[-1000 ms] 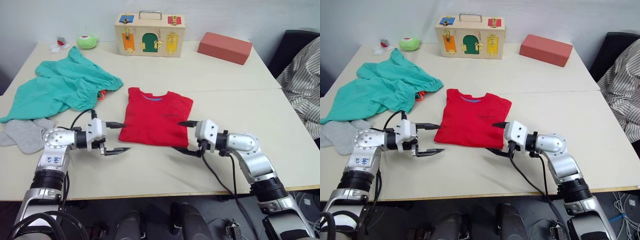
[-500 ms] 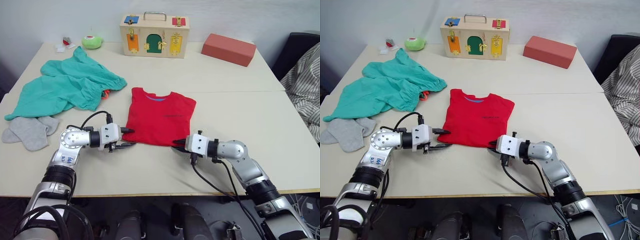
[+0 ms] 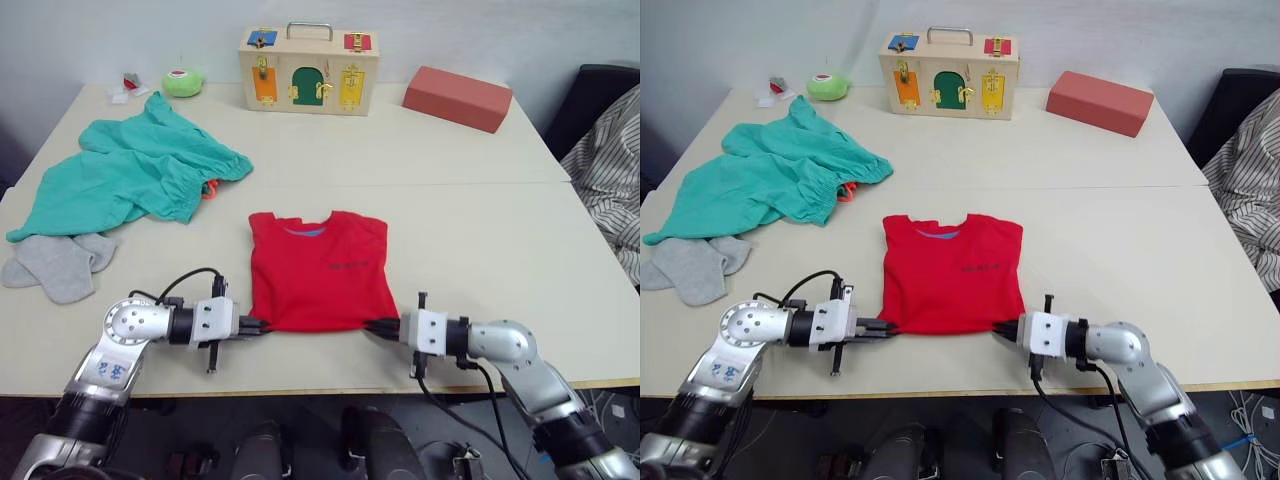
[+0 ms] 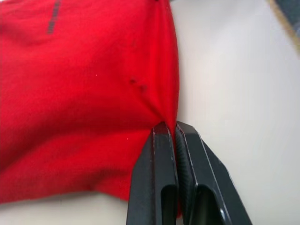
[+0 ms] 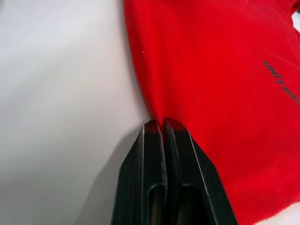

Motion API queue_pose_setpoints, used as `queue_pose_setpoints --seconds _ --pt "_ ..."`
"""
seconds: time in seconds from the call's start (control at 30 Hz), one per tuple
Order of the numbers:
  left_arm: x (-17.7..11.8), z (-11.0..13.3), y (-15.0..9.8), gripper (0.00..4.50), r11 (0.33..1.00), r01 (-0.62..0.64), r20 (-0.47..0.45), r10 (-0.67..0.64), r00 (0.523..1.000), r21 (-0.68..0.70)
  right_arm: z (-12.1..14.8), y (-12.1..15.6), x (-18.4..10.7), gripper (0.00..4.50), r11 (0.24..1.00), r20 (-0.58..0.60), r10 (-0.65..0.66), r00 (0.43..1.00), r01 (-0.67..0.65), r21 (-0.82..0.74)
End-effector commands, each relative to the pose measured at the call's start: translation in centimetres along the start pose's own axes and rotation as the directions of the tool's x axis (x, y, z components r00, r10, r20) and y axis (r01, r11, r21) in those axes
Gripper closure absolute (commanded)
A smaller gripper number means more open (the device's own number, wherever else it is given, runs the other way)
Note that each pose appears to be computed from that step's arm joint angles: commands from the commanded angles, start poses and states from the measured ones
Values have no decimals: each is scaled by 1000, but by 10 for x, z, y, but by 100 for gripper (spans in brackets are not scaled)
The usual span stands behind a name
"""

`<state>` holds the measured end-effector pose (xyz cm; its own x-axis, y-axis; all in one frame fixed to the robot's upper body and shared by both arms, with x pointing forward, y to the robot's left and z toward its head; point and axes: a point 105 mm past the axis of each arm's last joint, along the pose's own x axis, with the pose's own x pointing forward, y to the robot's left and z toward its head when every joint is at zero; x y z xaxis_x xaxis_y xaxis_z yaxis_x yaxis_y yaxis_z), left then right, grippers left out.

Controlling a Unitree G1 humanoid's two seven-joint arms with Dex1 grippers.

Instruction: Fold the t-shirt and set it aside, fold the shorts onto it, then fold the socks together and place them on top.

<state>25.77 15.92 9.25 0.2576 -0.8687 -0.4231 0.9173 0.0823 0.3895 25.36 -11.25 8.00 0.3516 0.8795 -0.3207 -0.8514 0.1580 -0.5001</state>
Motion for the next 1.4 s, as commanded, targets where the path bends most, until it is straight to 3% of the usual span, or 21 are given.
queue_pose_setpoints --seconds 0.03,0.23,0.43,0.53,0.7,0.77,0.87,0.93,1.03,1.1,1.17,1.4 --pt "-11 13 -10 447 1000 -24 -1 24 1000 4 9 4 -14 450 999 6 -45 999 45 8" --pt "-11 17 -35 447 999 -14 -7 13 1000 -50 7 25 -21 450 999 -21 -13 1000 14 38" --pt "-16 17 -38 447 987 -7 -3 6 1000 -158 8 33 -24 450 988 -14 4 1000 -2 151" --pt "-22 14 -39 379 983 11 -32 -18 999 -184 9 36 -29 381 983 -6 17 1000 -15 181" --pt "-45 22 -45 216 964 81 2 -84 996 -251 35 37 -49 203 941 132 70 989 -109 322" --pt "-53 33 -38 215 946 81 74 -61 995 -315 50 24 -53 135 909 200 32 979 -112 401" --pt "-55 51 -15 234 926 52 188 21 982 -375 66 -1 -50 146 891 262 -33 964 -91 446" --pt "-40 57 9 278 935 -10 230 98 968 -355 67 -17 -31 203 925 265 -47 963 -58 376" --pt "-10 44 23 377 946 -66 149 118 982 -317 60 -22 -2 313 961 247 -12 969 -57 270" --pt "9 37 29 443 943 -120 142 171 975 -311 54 -27 15 386 975 242 -22 970 -33 220" --pt "27 31 32 450 933 -165 139 218 966 -321 49 -32 31 448 981 240 -46 970 -2 194" --pt "40 2 22 450 926 -202 41 226 973 -320 23 -47 51 448 971 178 -160 971 122 204"
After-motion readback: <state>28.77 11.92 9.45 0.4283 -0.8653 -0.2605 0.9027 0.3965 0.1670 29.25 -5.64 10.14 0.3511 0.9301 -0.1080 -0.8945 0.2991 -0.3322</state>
